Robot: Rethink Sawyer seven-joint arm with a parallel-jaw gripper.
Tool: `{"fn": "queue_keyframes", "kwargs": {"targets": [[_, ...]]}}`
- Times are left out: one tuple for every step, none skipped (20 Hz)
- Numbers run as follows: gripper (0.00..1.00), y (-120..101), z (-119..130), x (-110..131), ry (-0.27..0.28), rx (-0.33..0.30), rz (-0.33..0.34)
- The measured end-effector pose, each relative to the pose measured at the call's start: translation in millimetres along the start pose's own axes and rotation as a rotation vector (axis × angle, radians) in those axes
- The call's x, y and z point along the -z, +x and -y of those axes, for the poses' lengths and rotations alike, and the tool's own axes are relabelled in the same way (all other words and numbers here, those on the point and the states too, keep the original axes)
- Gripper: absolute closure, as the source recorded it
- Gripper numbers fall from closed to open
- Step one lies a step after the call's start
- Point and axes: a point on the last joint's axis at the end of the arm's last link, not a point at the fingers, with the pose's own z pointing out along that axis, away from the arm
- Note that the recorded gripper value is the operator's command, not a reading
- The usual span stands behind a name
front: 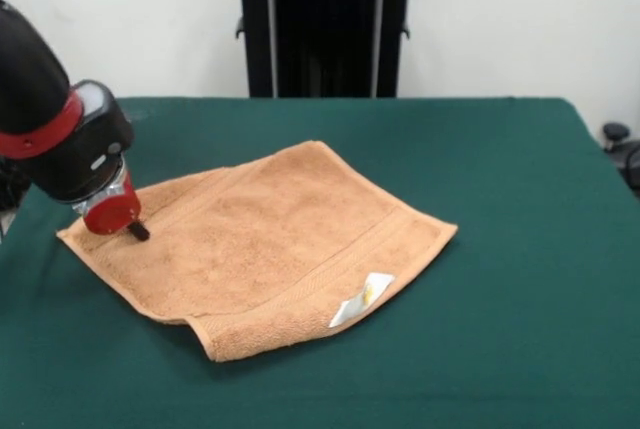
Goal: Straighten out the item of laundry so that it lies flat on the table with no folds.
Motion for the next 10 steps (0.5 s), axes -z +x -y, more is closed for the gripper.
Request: {"fn": "queue_keyframes", "kwargs": {"targets": [[1.0, 0.4, 0.7, 0.6, 0.004, 0.007, 0.012], [1.0, 0.5, 1.5, 1.9, 0.007, 0.017, 0.031], [1.0, 0.4, 2.3, 3.2, 0.01, 0.027, 0.052], [1.0, -0.2, 4.0, 5.4, 0.012, 0.044, 0.09], [1.0, -1.1, 5.2, 6.7, 0.012, 0.056, 0.118], [1.0, -2.7, 7.1, 8.9, 0.011, 0.078, 0.168], [1.0, -3.3, 7.7, 9.8, 0.01, 0.088, 0.189], [1.0, -4.2, 8.7, 11.3, 0.006, 0.107, 0.229], [1.0, -4.8, 9.0, 12.5, 0.002, 0.118, 0.253], [1.0, -5.0, 9.8, 13.2, -0.001, 0.135, 0.285]]}}
